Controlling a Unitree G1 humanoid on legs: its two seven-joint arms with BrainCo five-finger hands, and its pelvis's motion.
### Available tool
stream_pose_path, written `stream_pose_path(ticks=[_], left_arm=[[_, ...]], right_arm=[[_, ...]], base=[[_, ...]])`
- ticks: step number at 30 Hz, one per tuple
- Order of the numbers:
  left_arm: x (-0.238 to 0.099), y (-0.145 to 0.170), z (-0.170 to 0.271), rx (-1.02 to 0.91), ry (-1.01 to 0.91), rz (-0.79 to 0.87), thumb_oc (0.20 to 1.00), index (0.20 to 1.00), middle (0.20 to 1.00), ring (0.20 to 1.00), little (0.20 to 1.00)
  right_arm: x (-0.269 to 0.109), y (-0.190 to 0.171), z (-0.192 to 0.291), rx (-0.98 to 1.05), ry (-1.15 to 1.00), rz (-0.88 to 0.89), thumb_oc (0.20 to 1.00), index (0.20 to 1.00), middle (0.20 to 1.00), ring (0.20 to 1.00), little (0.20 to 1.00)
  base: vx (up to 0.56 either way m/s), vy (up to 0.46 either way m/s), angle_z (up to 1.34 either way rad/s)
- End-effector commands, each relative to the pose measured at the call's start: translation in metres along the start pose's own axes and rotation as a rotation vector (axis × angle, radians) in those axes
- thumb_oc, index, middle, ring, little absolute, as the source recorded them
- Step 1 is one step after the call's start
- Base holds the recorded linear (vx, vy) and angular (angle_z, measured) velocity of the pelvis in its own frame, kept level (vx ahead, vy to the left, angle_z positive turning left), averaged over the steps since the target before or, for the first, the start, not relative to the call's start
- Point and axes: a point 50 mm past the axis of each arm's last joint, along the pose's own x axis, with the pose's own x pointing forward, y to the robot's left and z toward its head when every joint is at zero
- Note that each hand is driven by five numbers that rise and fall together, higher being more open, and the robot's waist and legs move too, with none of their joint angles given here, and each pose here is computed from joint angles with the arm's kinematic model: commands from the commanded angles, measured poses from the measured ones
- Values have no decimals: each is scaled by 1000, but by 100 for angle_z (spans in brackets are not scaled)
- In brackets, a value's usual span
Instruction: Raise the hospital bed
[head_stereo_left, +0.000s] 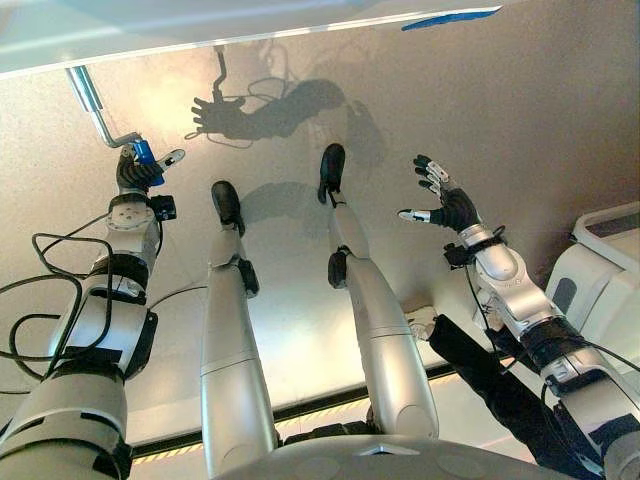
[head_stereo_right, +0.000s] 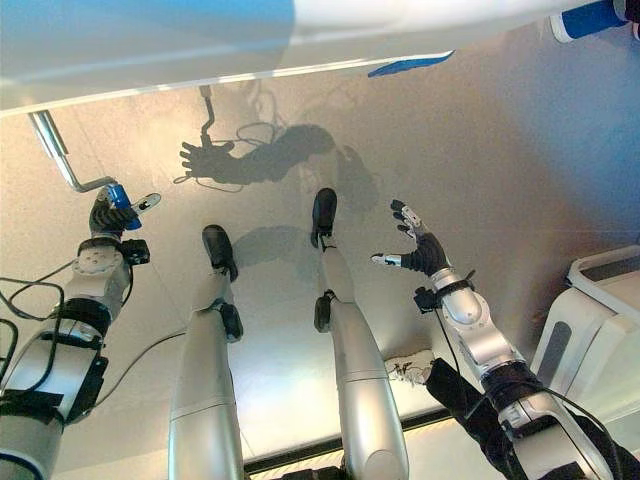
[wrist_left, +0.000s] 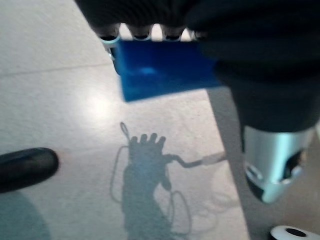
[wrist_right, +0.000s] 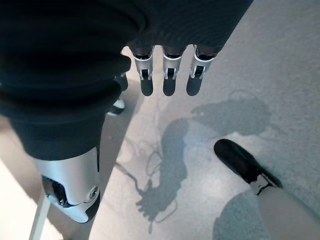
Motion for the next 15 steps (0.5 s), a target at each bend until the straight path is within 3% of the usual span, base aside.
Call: stream_pose_path(ticks=[1,4,5,6,7,9,10,15], left_arm=[[3,20,16,-10,-67,64,1000,1000,1000,1000,1000],[3,16,18,-6,-75,50,1000,1000,1000,1000,1000],[3,15,18,-5,-75,47,953,953,953,953,953],[3,15,18,0,-76,45,492,492,492,492,492],[3,15,18,-1,-77,42,360,360,360,360,360],[3,15,17,0,-73,44,288,288,288,288,288],[3,15,17,3,-77,43,200,200,200,200,200],[3,14,16,-1,-72,41,200,200,200,200,200]], right_arm=[[-17,-11,6,9,-44,-16,1000,1000,1000,1000,1000],[-18,-10,2,4,-27,-14,1000,1000,1000,1000,1000],[-18,-9,2,5,-26,-12,1000,1000,1000,1000,1000],[-18,-10,3,6,-28,-12,1000,1000,1000,1000,1000],[-18,-9,3,4,-29,-10,1000,1000,1000,1000,1000],[-18,-9,2,2,-27,-10,1000,1000,1000,1000,1000],[-18,-9,4,2,-35,-12,1000,1000,1000,1000,1000],[-17,-9,5,0,-39,-17,1000,1000,1000,1000,1000]], base=[[0,0,0],[0,0,0],[0,0,0],[0,0,0],[0,0,0],[0,0,0],[0,0,0],[0,0,0]])
